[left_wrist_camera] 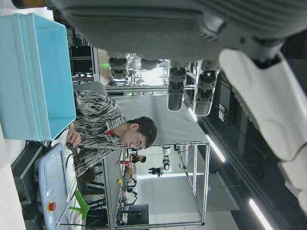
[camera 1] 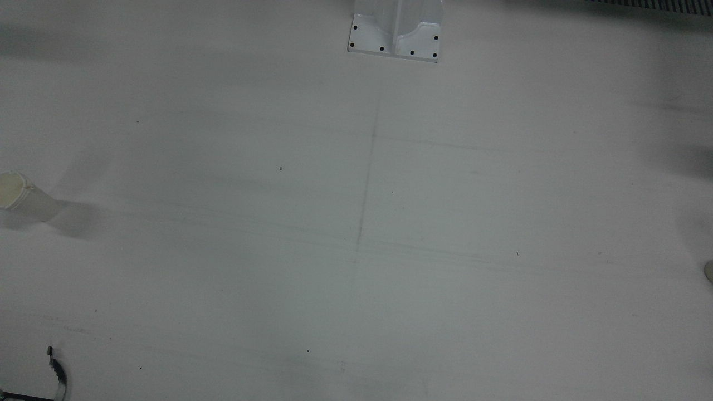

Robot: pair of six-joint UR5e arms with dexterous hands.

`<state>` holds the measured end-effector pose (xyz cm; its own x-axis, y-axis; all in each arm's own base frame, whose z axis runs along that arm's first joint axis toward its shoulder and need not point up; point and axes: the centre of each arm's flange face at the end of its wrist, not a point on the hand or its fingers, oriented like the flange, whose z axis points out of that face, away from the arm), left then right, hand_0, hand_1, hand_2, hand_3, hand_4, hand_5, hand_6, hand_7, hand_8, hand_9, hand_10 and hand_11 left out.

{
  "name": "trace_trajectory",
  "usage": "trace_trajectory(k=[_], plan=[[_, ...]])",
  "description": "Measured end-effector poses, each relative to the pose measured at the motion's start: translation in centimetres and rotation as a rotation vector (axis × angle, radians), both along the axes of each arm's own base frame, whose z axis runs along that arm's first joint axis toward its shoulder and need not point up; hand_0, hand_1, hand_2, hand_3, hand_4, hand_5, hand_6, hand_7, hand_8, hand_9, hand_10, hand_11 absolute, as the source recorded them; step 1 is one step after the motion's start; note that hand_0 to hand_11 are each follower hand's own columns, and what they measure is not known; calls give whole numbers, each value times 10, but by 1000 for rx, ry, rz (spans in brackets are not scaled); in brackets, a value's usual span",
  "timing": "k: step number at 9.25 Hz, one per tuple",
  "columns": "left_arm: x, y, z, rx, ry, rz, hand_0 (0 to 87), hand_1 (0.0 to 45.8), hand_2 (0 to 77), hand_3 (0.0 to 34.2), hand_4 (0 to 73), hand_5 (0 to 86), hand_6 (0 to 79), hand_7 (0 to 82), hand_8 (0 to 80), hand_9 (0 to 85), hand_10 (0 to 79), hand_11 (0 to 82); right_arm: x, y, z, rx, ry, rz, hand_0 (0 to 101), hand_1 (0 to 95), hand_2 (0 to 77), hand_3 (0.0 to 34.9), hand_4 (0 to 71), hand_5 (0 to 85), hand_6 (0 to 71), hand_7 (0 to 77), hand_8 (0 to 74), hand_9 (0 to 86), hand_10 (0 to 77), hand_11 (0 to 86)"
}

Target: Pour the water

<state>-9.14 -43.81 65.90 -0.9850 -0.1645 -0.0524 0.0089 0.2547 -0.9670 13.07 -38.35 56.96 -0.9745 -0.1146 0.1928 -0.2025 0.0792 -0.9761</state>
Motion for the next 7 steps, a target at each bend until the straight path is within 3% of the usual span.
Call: trace_trajectory(k=[2,3,4,5,7], plan=[[0,1,6,-7,-4,-1,456,5,11,84,240,158,109,273,11,38,54,82,-1,0,-6,8,3,0,336,11,11,118,33,502,71,136,38,49,11,16],[0,3,17,-11,-10,-2,456,5,11,84,240,131,109,262,11,38,54,82,-3,-1,-11,13,11,-7,375,60,11,118,44,518,98,180,33,65,5,11],[0,9,30,-9,-39,-10,456,5,11,84,240,131,109,262,11,38,54,82,-9,-3,-15,19,21,-22,375,60,11,118,44,518,98,180,33,65,5,11],[-1,22,51,1,-89,-23,474,11,11,84,196,65,93,218,11,27,44,71,-15,-4,-21,25,30,-51,378,60,76,118,65,676,98,185,54,65,5,11],[-3,53,113,10,-184,-44,475,33,11,84,240,49,93,196,5,27,44,71,-23,1,-30,4,42,-107,380,49,76,119,60,665,98,191,16,65,5,11]])
